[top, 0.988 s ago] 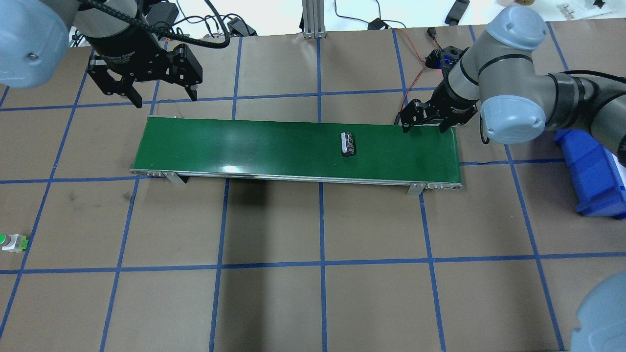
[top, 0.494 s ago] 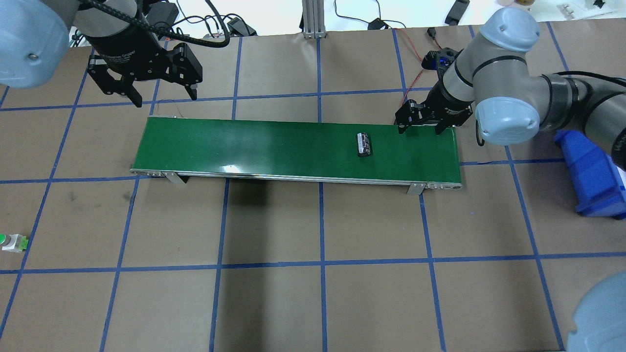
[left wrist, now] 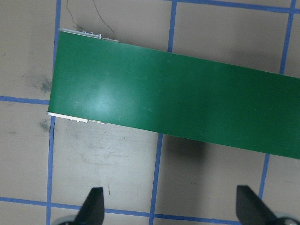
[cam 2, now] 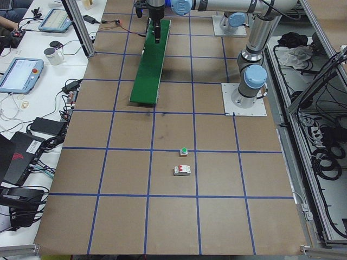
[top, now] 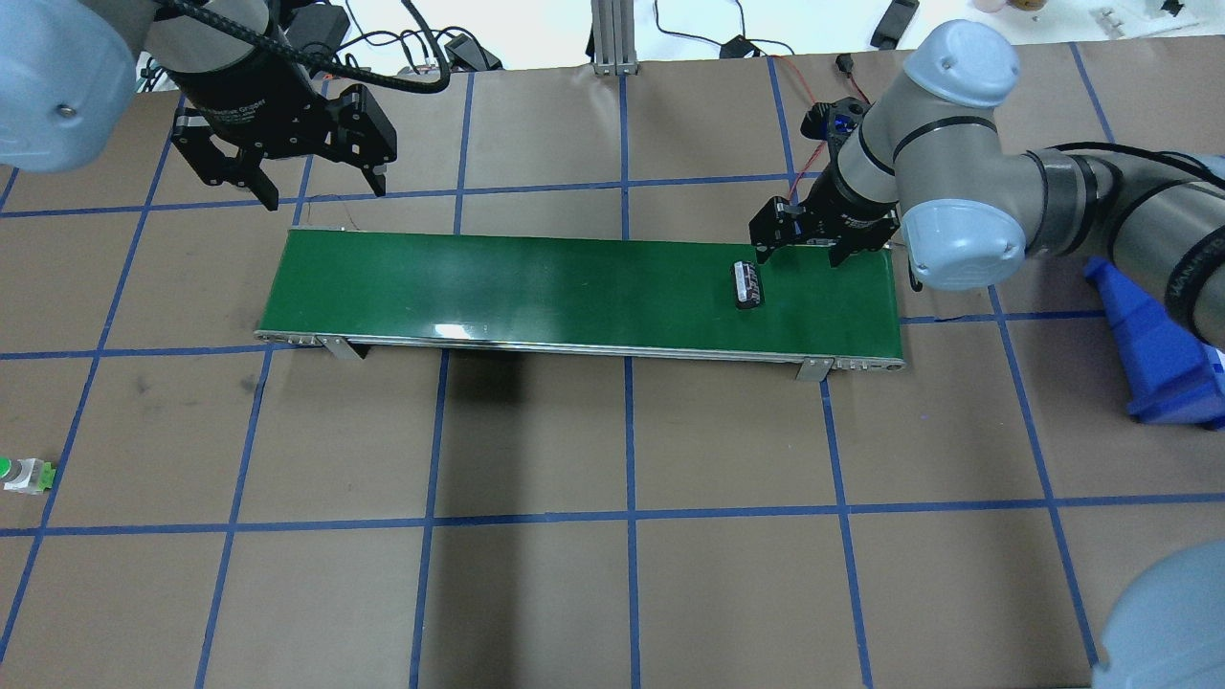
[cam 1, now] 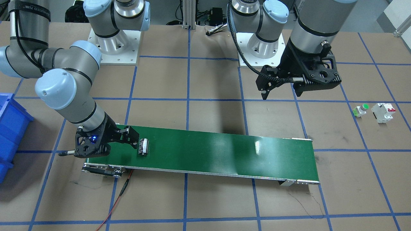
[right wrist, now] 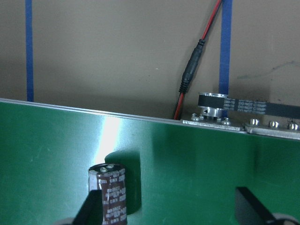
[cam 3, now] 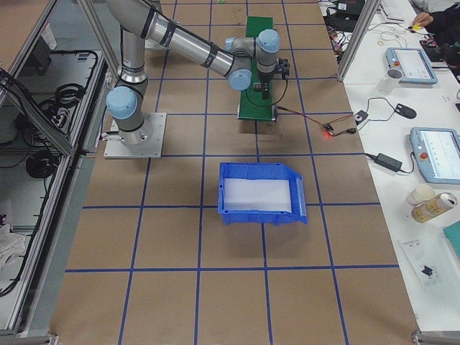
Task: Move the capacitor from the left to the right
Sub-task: 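Close the right gripper on the capacitor at the belt's end, then lift the capacitor with the right gripper and carry it to the blue bin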
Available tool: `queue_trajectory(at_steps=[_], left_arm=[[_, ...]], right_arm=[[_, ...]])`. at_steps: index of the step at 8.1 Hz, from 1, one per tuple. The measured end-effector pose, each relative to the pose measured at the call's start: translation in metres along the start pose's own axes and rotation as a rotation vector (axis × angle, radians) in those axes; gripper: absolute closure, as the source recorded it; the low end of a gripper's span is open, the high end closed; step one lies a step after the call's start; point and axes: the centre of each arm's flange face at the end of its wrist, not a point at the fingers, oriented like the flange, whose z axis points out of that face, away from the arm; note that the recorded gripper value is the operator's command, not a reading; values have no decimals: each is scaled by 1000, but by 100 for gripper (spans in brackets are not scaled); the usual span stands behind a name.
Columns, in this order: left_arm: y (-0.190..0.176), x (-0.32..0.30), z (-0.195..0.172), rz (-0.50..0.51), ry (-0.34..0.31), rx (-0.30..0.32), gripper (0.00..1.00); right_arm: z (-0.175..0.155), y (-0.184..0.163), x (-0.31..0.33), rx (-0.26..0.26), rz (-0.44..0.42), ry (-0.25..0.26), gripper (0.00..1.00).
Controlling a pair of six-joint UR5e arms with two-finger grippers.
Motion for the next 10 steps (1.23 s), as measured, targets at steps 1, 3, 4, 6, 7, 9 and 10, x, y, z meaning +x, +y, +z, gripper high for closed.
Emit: queue_trajectory(at_steps=[1, 3, 4, 6, 7, 9, 10], left_arm=[[0, 0, 0, 0, 0, -1, 0], [0, 0, 0, -1, 0, -1, 0], [0, 0, 0, -1, 0, 0, 0], [0, 0, 0, 0, 0, 0, 0], [0, -1, 0, 0, 0, -1, 0], [0, 0, 1, 0, 0, -2, 0], [0, -1, 1, 0, 0, -2, 0]], right_arm=[[2, 0, 0, -3, -1, 4, 0], [8, 0, 2, -15, -9, 16, 16], [9, 0, 3, -19, -10, 22, 18], [11, 0, 7, -26, -6, 51, 57], [13, 0, 10, -34, -6, 74, 60], [17, 0, 14, -76, -2, 105, 88], [19, 0, 17, -107, -6, 121, 100]])
